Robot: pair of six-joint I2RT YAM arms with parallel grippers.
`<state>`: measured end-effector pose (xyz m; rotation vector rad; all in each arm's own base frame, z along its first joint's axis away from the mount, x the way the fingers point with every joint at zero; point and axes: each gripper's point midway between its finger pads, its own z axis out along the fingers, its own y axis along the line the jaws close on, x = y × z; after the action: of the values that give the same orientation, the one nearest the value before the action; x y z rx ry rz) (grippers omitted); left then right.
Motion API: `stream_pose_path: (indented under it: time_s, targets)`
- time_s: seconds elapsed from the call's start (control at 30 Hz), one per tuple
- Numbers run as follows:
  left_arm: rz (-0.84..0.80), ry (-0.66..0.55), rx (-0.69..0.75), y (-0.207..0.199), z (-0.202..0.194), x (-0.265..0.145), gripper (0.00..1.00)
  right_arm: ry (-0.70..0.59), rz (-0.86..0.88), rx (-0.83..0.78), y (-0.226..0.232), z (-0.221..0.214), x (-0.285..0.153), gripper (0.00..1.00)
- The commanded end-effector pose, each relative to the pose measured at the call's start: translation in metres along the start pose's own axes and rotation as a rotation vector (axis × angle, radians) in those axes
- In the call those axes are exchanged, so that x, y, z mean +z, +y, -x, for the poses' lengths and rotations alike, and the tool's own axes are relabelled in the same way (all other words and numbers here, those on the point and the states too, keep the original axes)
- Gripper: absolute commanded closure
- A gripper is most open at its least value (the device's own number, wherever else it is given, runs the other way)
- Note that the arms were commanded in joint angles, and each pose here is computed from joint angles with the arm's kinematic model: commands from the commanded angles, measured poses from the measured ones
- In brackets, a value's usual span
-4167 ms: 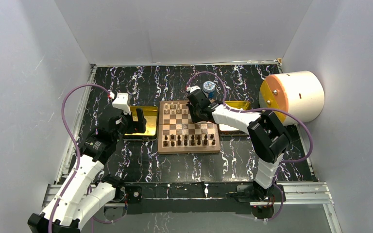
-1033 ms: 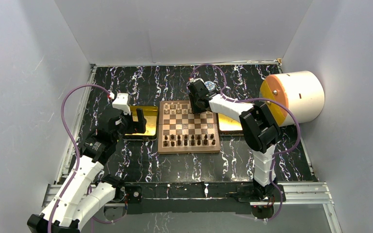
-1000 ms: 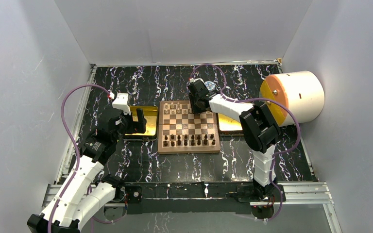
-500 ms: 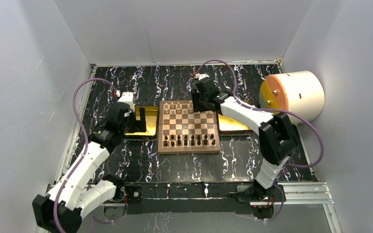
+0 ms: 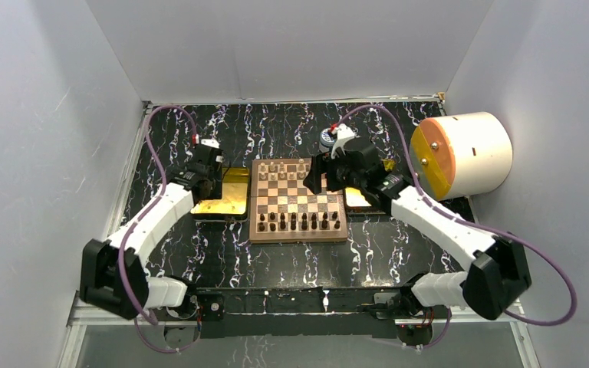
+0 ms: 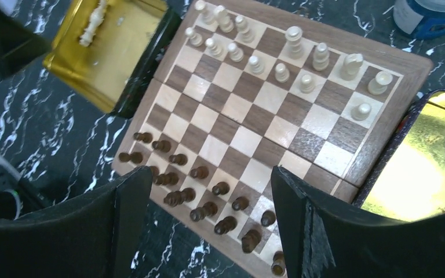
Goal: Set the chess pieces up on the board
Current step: Pick up the chess piece from the storage box.
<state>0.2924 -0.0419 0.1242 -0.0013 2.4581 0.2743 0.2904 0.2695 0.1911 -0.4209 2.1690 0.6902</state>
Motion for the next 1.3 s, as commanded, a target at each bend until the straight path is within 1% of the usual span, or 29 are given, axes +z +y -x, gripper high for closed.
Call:
stream_pose_path:
  time_s: [0.0, 0.03, 0.07, 0.17, 0.33, 0.6, 0.73, 1.27]
  targets:
    - [0.125, -0.009, -0.015, 0.021, 0.019, 0.015, 0.57, -0.129, 0.151, -0.018, 0.029, 0.022, -0.025, 0.16]
    - [0.135, -0.005, -0.013, 0.021, 0.021, 0.019, 0.57, -0.138, 0.15, -0.022, 0.028, 0.022, -0.029, 0.16]
    - [0.156, 0.021, 0.002, 0.02, 0.022, 0.034, 0.56, -0.167, 0.155, -0.029, 0.029, 0.025, -0.038, 0.15]
    - [0.177, 0.044, 0.031, 0.019, 0.024, 0.047, 0.57, -0.197, 0.185, -0.03, 0.034, 0.026, -0.045, 0.15]
    - [0.18, 0.09, 0.075, 0.014, 0.019, 0.063, 0.66, -0.193, 0.216, -0.015, 0.037, 0.018, -0.047, 0.16]
    - [0.223, 0.145, 0.134, 0.015, 0.01, 0.082, 0.71, -0.189, 0.2, -0.026, 0.033, 0.016, -0.044, 0.16]
    - [0.238, 0.161, 0.149, 0.014, 0.011, 0.089, 0.75, -0.188, 0.212, -0.011, 0.035, 0.015, -0.047, 0.17]
    - [0.3, 0.194, 0.186, 0.022, 0.005, 0.099, 0.78, -0.23, 0.189, -0.039, 0.031, 0.019, -0.056, 0.17]
